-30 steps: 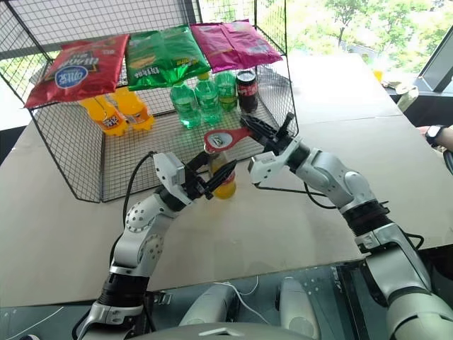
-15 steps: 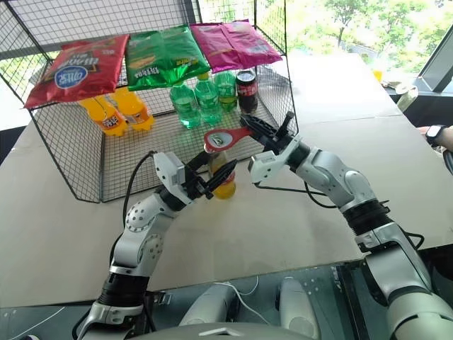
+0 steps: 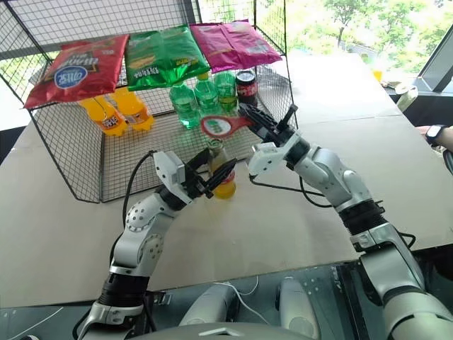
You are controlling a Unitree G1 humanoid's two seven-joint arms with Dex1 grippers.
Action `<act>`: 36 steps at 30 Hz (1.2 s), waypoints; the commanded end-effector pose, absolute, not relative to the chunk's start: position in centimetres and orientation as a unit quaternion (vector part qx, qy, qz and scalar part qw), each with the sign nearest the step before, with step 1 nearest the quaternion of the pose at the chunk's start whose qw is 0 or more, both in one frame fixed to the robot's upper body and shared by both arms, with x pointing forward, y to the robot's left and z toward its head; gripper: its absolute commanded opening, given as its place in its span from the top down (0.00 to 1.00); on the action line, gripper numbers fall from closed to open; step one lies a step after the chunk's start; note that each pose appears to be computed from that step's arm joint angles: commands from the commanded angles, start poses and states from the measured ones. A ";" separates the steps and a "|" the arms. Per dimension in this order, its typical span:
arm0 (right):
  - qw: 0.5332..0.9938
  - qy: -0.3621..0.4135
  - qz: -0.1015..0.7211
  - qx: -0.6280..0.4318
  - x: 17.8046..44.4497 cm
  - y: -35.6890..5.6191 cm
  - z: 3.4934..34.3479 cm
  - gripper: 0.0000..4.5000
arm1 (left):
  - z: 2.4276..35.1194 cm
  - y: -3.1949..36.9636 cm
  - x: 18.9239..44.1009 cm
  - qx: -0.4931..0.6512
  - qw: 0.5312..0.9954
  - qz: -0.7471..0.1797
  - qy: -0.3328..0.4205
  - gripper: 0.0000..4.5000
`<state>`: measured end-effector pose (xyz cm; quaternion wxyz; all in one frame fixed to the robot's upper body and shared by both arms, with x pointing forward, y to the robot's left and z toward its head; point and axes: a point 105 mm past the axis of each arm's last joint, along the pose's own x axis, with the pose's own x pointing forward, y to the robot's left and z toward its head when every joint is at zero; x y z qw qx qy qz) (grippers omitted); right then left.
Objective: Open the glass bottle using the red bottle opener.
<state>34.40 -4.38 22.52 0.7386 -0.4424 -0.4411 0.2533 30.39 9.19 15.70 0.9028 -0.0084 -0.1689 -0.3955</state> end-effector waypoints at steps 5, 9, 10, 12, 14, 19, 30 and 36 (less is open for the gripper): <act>0.813 -0.367 0.287 -0.350 34.8 -5.3 20.5 1.00 | 15.6 9.8 30.4 -0.006 0.910 -0.382 -0.160 0.51; 0.827 -0.347 0.285 -0.338 34.7 -5.5 19.9 1.00 | 15.7 9.8 30.3 -0.001 0.910 -0.382 -0.163 0.01; 0.829 -0.344 0.284 -0.336 34.8 -5.6 19.8 1.00 | 15.8 9.9 30.3 0.000 0.910 -0.381 -0.164 0.01; 0.833 -0.340 0.282 -0.334 34.8 -5.7 19.8 1.00 | 15.8 9.9 30.2 0.001 0.909 -0.383 -0.164 0.01; 0.835 -0.336 0.283 -0.332 34.8 -5.7 19.7 1.00 | 15.7 9.9 30.1 0.002 0.908 -0.386 -0.163 0.01; 0.868 -0.258 0.328 -0.270 34.7 -5.9 17.3 1.00 | 15.4 10.1 29.3 0.002 0.903 -0.403 -0.153 0.01; 0.883 0.039 0.462 -0.067 28.6 -7.8 10.4 0.76 | 12.6 12.1 25.6 0.024 0.895 -0.439 -0.074 0.00; 0.915 0.088 0.384 -0.084 28.7 -13.3 9.4 0.15 | 10.7 16.2 24.2 0.021 0.932 -0.363 0.001 0.00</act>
